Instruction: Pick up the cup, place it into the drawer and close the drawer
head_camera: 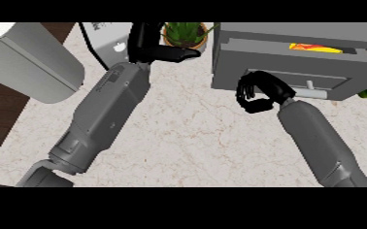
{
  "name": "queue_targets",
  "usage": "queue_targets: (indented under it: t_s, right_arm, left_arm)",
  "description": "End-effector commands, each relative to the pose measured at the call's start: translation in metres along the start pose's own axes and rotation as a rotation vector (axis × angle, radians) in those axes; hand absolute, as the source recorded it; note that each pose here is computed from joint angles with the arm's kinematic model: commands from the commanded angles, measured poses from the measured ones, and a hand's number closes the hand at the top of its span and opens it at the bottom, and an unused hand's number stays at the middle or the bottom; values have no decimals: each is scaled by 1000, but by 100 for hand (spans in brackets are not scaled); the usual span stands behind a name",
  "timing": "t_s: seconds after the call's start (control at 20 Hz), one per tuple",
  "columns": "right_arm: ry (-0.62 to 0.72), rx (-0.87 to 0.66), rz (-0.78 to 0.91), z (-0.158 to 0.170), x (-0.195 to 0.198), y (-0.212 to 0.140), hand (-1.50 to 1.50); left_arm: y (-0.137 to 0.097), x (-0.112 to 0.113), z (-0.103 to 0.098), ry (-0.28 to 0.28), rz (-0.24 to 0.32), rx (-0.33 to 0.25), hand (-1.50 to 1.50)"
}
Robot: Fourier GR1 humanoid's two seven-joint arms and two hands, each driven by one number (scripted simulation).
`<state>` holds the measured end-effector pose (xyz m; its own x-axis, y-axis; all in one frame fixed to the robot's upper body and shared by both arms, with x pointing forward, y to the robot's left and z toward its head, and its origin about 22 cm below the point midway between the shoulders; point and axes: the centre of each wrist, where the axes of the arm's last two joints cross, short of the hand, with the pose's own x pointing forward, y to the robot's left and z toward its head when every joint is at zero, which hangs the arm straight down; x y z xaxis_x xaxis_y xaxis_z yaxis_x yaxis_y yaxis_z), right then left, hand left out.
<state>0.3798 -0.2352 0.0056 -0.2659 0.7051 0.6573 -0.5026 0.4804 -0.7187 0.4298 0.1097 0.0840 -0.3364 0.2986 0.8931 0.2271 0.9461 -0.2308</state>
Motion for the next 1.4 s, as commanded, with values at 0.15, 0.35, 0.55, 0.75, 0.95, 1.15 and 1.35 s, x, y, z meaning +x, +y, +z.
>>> queue_targets:
  t_s: [0.15, 0.35, 0.55, 0.75, 0.95, 1.15, 1.35]
  right_arm:
    - [-18, -220, -46, -13, 7, -79, 150]
    - [26, -299, -63, 3, -6, -107, 150]
    - [24, -322, -96, 5, -1, -119, 150]
    - [-7, -326, -105, 13, 5, -142, 150]
    - [-26, -331, -125, 18, 6, -149, 150]
    - [-33, -335, -155, 23, 7, -154, 150]
    - [-42, -321, -166, 26, 4, -153, 150]
  left_arm:
    - [23, -3, 16, 29, 4, -11, -150]
    - [42, -3, 25, 26, -1, -28, -150]
    - [45, -5, 31, 47, 9, -50, -150]
    - [53, -5, 34, 55, 11, -52, -150]
    - [51, 2, 29, 38, 28, -74, -150]
    - [55, 2, 32, 43, 42, -69, -150]
    - [52, 0, 34, 47, 50, -87, -150]
